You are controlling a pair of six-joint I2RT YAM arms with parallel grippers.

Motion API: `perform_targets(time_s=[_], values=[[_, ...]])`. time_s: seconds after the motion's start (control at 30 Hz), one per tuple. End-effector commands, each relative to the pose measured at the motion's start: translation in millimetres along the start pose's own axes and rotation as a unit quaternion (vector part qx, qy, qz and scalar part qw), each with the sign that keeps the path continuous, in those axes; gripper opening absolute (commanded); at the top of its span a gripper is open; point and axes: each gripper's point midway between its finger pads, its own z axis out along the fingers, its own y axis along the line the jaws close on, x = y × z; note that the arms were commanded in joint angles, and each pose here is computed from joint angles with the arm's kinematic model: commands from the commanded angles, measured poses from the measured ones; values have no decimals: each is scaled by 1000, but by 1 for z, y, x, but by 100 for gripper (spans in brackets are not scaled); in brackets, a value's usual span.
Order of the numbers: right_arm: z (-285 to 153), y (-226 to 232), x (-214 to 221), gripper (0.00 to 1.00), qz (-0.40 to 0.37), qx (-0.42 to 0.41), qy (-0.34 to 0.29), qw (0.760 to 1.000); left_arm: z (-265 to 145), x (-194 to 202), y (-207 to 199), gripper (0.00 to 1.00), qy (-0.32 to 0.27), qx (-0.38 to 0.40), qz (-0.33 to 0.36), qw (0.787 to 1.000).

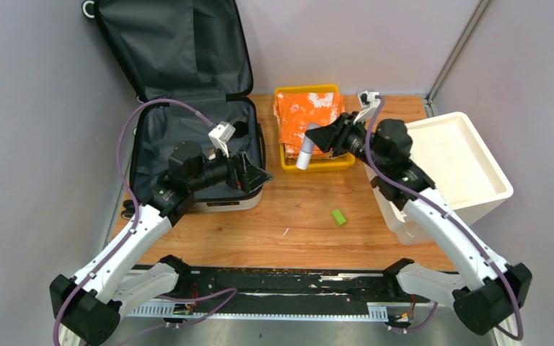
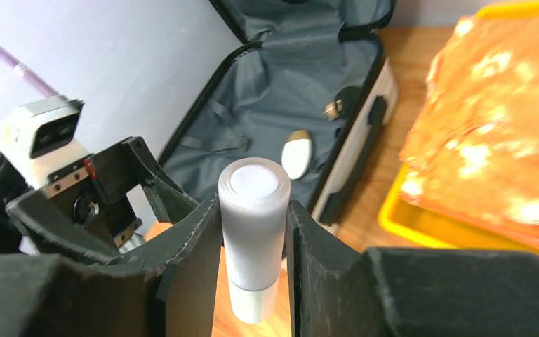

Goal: Open, take out, and arrange the luggage

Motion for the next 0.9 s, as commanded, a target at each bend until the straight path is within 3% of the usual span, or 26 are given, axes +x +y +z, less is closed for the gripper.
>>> perform_targets(time_s=[0.0, 0.2, 0.4, 0.7, 0.87], values=[[-48, 17, -39, 8, -230, 13, 1, 973, -9, 3, 11, 100, 16, -39, 47, 998], [-106, -22, -96, 9, -372, 201, -17, 906, -11, 4, 23, 100, 26, -69, 62, 995], [-137, -65, -107, 9, -444, 326, 46, 833, -13, 3, 30, 100, 31, -89, 80, 992], [-157, -136, -64, 11, -423, 407, 180, 789, -29, -1, 48, 100, 29, -152, 107, 982], [-164, -160, -49, 14, -406, 430, 211, 779, -38, -4, 59, 100, 18, -187, 118, 975]])
